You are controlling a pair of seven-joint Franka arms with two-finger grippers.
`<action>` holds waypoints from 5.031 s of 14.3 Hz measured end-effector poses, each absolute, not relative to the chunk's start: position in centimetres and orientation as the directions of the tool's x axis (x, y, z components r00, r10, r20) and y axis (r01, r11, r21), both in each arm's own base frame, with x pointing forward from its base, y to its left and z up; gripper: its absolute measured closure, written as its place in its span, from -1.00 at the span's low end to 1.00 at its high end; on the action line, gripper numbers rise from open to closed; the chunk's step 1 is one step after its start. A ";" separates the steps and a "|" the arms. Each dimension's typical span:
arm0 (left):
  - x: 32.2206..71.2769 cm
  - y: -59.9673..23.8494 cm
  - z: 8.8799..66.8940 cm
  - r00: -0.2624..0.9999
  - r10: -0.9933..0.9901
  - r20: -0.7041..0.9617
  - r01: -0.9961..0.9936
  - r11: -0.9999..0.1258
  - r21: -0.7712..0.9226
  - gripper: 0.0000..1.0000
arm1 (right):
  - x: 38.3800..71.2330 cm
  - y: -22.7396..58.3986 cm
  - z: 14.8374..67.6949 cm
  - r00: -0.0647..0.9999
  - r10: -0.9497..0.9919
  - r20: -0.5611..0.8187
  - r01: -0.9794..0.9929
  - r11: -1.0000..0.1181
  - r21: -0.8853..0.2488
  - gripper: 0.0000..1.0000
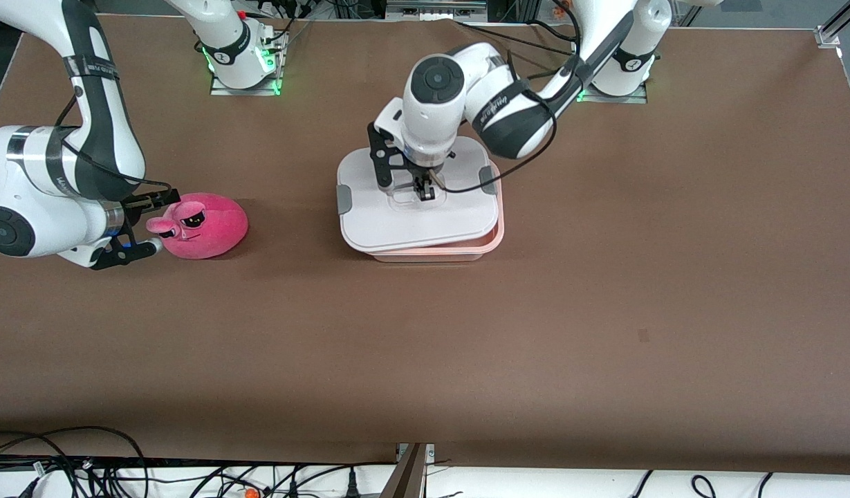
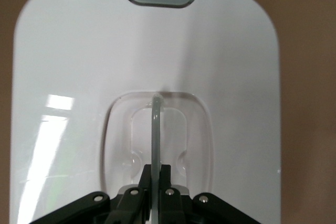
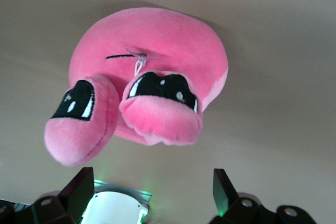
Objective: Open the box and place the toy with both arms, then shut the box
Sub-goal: 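Lift the lid off with the left gripper while the right gripper grasps the toy, then lift the pink toy with the right gripper and carry it over the box, then lower the toy into the box and open the right gripper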
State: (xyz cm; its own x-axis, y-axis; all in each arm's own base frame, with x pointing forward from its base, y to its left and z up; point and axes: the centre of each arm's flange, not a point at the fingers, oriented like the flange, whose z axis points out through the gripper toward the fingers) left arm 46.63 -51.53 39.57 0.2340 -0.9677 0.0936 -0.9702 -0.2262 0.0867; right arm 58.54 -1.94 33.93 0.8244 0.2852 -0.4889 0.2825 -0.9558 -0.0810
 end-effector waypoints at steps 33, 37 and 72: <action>62.1 -2.0 54.7 0.080 -0.988 -0.134 -0.943 -0.119 0.310 0.84 | 61.0 16.4 44.9 0.671 0.695 -0.260 0.639 -0.719 -0.273 0.83; 62.0 -2.5 54.7 0.072 -0.989 -0.132 -0.944 -0.110 0.311 0.84 | 57.1 26.5 47.3 0.526 0.817 -0.236 0.775 -0.575 -0.263 0.83; 62.1 -3.9 54.2 0.045 -0.991 -0.127 -0.943 -0.084 0.323 0.84 | 49.5 46.4 49.9 0.788 0.591 -0.175 0.609 -0.789 0.078 -1.00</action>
State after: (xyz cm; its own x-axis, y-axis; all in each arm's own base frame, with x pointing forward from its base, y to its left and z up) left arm 62.09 -3.95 54.18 0.0449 -0.9909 -0.1268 -0.9426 -0.0840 0.3231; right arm 49.53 46.35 49.89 0.7879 0.5905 -0.1747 0.6090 -0.7893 0.0783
